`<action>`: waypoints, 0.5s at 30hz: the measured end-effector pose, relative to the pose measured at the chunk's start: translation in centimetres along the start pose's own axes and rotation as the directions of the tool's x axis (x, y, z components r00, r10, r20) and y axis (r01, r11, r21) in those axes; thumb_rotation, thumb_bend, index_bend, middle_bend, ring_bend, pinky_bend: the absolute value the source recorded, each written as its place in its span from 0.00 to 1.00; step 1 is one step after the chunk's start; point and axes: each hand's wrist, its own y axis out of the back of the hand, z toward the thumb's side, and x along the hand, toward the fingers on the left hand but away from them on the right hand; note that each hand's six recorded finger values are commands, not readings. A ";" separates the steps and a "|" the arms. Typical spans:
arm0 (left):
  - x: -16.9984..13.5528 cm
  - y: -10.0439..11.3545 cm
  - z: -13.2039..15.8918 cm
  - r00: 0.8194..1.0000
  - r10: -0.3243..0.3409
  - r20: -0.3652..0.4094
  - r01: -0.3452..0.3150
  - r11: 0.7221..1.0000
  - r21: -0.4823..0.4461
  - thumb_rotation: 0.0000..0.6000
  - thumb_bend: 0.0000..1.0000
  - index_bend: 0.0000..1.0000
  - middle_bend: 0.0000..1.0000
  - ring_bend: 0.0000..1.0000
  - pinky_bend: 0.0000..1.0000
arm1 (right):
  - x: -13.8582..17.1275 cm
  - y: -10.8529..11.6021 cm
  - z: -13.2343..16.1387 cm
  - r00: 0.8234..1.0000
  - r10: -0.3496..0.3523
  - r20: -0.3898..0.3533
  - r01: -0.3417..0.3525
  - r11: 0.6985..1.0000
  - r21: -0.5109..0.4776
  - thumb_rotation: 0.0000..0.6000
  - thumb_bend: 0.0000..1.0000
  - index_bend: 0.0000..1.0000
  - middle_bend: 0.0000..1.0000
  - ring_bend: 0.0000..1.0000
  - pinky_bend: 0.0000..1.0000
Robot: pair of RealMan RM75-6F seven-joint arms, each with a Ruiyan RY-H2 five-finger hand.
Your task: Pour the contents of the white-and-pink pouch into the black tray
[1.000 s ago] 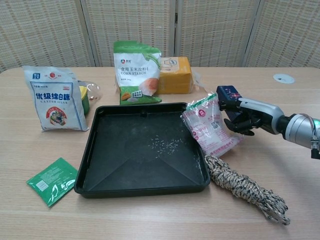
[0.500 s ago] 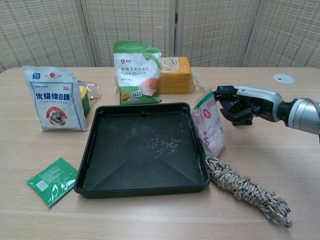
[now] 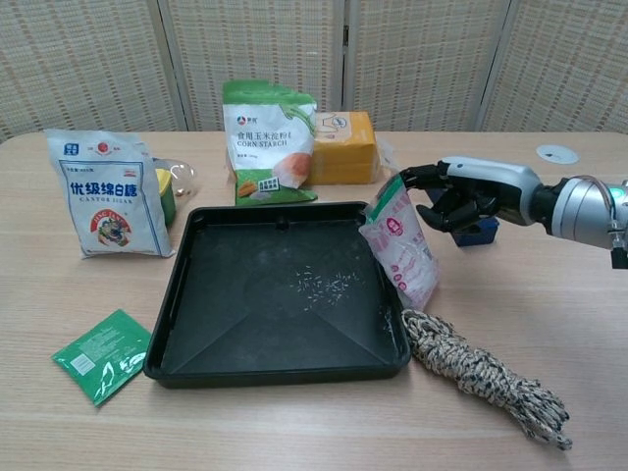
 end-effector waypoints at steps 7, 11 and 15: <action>0.1 -0.1 0.3 1.000 -0.001 0.009 0.001 1.000 -0.006 1.00 0.40 0.04 0.13 0.09 0.00 | 0.9 1.0 -1.3 0.997 -0.027 0.066 0.023 0.998 0.055 1.00 0.68 0.11 0.14 0.82 0.86; 0.1 -0.1 0.2 1.000 0.002 0.009 -0.002 1.000 -0.006 1.00 0.40 0.04 0.13 0.09 0.00 | 1.7 1.8 -1.7 0.995 -0.049 0.082 0.043 0.997 0.071 1.00 0.68 0.08 0.13 0.81 0.86; 0.2 0.1 0.3 1.000 0.008 0.014 -0.008 1.000 -0.008 1.00 0.40 0.04 0.13 0.09 0.00 | 2.6 2.8 -2.0 0.992 -0.079 0.095 0.070 0.993 0.096 1.00 0.68 0.06 0.12 0.81 0.86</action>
